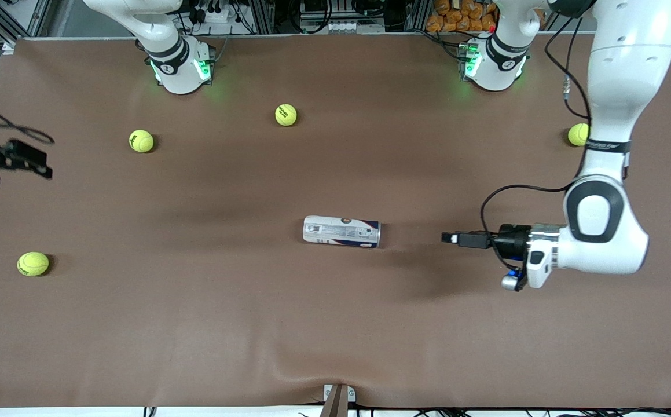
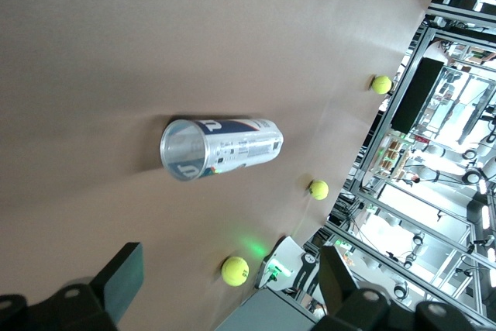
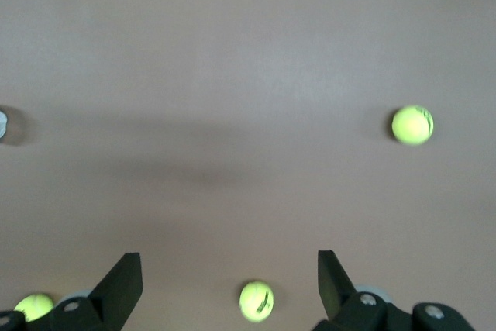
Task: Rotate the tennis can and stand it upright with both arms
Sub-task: 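Grasp the can's open end with the left gripper, right gripper withdrawing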
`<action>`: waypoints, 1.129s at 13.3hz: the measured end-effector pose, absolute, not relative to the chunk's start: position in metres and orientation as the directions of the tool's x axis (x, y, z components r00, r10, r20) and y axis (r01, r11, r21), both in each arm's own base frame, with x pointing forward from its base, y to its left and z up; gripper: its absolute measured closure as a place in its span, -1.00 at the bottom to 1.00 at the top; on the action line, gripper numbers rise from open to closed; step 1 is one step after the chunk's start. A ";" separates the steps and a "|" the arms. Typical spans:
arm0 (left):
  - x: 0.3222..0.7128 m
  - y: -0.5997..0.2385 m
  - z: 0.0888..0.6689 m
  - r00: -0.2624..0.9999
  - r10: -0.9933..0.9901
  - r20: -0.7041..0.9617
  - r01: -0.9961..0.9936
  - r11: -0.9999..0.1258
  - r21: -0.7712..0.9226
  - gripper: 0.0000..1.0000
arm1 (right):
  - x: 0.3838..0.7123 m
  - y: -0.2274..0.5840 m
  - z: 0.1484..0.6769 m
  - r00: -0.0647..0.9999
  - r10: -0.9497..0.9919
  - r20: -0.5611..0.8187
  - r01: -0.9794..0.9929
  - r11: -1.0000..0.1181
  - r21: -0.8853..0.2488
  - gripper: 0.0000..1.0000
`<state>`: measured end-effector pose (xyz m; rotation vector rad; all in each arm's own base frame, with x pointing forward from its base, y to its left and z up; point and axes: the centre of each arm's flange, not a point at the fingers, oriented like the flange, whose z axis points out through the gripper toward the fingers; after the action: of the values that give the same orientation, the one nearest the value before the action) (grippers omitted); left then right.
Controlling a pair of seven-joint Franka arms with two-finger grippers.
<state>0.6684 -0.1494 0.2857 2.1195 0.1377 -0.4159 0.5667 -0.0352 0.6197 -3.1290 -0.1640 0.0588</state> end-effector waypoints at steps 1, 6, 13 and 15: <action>0.667 -0.160 0.270 0.943 -0.081 -0.324 0.231 -0.542 0.808 -1.00 | 0.552 -0.037 0.625 0.997 0.063 -0.043 0.062 -0.998 -0.011 -1.00; 0.653 -0.194 0.187 0.946 -0.151 -0.287 0.187 -0.468 0.864 -1.00 | 0.533 -0.039 0.624 0.998 -0.050 -0.043 -0.050 -0.999 -0.009 -1.00; 0.641 -0.244 0.157 0.949 -0.125 -0.291 0.225 -0.383 0.896 -1.00 | 0.534 -0.063 0.635 0.992 -0.124 0.001 -0.124 -0.992 -0.008 -1.00; 0.640 -0.247 0.154 0.951 -0.111 -0.289 0.226 -0.392 0.892 -1.00 | 0.535 -0.061 0.637 0.992 -0.124 0.007 -0.123 -0.992 -0.008 -1.00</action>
<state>0.6401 -0.2473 0.1540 1.9405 0.0824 -0.3622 0.5350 -0.0609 0.6372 -3.1285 0.1939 -0.0124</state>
